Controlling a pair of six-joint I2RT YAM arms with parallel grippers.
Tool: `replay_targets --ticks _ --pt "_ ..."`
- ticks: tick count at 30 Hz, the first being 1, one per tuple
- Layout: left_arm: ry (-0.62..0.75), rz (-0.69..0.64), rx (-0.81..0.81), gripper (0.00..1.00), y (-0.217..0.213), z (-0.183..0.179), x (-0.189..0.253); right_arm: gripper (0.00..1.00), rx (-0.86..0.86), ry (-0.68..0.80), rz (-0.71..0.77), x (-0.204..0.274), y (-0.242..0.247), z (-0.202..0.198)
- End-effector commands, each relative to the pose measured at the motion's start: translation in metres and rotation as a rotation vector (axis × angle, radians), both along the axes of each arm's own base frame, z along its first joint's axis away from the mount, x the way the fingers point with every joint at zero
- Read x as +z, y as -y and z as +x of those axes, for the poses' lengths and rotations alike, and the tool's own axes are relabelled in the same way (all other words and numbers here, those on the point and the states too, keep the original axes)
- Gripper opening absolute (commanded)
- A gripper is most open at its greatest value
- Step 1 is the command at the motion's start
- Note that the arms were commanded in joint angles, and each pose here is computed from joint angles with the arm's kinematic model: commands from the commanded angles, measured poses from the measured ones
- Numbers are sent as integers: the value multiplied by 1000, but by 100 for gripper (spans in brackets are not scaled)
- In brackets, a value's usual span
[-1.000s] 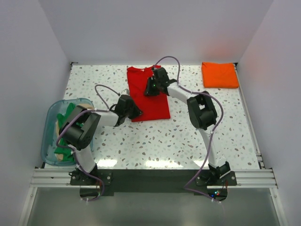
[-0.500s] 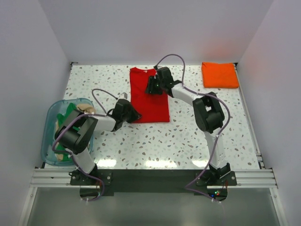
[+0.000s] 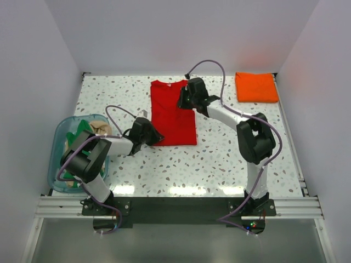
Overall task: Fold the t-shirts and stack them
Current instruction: Fold the tshirt
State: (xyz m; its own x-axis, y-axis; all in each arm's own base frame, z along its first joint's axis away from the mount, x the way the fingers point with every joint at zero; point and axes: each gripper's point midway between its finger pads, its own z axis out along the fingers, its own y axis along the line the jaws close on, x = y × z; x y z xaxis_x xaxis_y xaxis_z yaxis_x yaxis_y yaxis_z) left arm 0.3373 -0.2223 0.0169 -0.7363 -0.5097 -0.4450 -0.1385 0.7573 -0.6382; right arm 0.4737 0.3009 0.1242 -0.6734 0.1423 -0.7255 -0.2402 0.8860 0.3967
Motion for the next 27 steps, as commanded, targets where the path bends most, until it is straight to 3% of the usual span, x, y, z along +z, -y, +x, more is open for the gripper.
replay_targets --ticks 1,10,13,18,23,27 --pt "-101 70 -28 0 -11 -29 -25 21 -9 -11 -62 -15 -6 -8" --pt "-103 71 -33 0 -14 -36 -25 20 -25 -152 -212 -94 -11 -14" --pt "-101 69 -36 0 -14 -37 -25 25 -48 -170 -255 -112 -4 -13" --pt "-100 63 -37 0 -15 -39 -23 38 -34 -166 -279 -113 -2 -17" --pt "-84 60 -36 0 -15 -36 -13 55 -28 -112 -293 -85 3 -19" --pt "-26 65 -22 10 -21 -22 11 68 -5 -66 -258 -50 0 -22"
